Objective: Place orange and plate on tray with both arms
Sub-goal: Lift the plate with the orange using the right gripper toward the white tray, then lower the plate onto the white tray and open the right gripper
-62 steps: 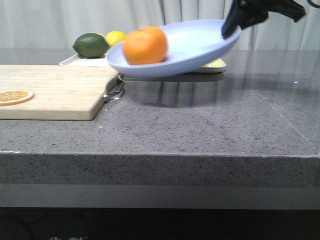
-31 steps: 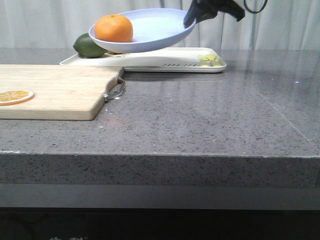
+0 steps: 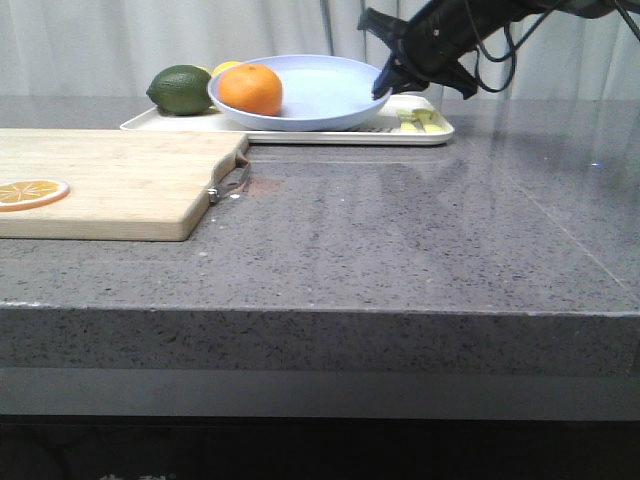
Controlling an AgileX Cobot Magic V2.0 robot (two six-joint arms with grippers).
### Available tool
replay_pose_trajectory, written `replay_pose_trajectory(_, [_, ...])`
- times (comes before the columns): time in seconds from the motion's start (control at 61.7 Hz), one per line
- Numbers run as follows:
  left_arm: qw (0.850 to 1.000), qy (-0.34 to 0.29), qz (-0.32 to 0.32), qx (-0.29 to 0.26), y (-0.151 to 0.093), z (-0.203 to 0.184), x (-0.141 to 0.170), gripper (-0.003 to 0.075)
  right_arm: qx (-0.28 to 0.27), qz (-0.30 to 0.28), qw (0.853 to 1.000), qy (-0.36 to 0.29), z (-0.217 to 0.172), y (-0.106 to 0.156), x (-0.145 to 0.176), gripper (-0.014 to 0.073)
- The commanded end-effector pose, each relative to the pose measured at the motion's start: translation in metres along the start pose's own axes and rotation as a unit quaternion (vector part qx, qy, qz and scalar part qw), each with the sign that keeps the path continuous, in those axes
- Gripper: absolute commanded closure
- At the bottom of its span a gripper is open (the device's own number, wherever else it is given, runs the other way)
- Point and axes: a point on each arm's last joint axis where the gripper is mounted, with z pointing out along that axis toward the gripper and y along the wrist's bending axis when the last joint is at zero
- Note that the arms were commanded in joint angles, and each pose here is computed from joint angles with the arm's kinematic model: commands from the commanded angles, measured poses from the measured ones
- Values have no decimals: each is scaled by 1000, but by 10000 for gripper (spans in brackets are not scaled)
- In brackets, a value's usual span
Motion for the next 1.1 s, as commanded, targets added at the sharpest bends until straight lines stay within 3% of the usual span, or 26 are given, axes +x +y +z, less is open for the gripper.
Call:
replay_pose_trajectory(0.0, [998,-56,-6,7,-1,-5,-14,738,-39,-8,997,-73,-40,31,-37,656])
replay_pose_trajectory(0.178, [998,-56,-6,7,-1,-5,-14,738,-41,-10,997,-60,-38,35,-33,597])
replay_pose_trajectory(0.454, [998,-56,-6,7,-1,-5,-14,738,-42,-15,999,-30,-39,41,-27,322])
replay_pose_trajectory(0.6, [998,-56,-6,7,-1,-5,-14,738,-39,-30,998,-30,-64,47,-41,204])
replay_pose_trajectory(0.697, [998,-56,-6,7,-1,-5,-14,738,-18,-57,998,-31,-92,53,-54,223])
replay_pose_trajectory(0.924, [998,-56,-6,7,-1,-5,-14,738,91,-117,988,31,-145,59,-60,516])
replay_pose_trajectory(1.086, [998,-56,-6,7,-1,-5,-14,738,131,-127,982,44,-166,62,-63,586])
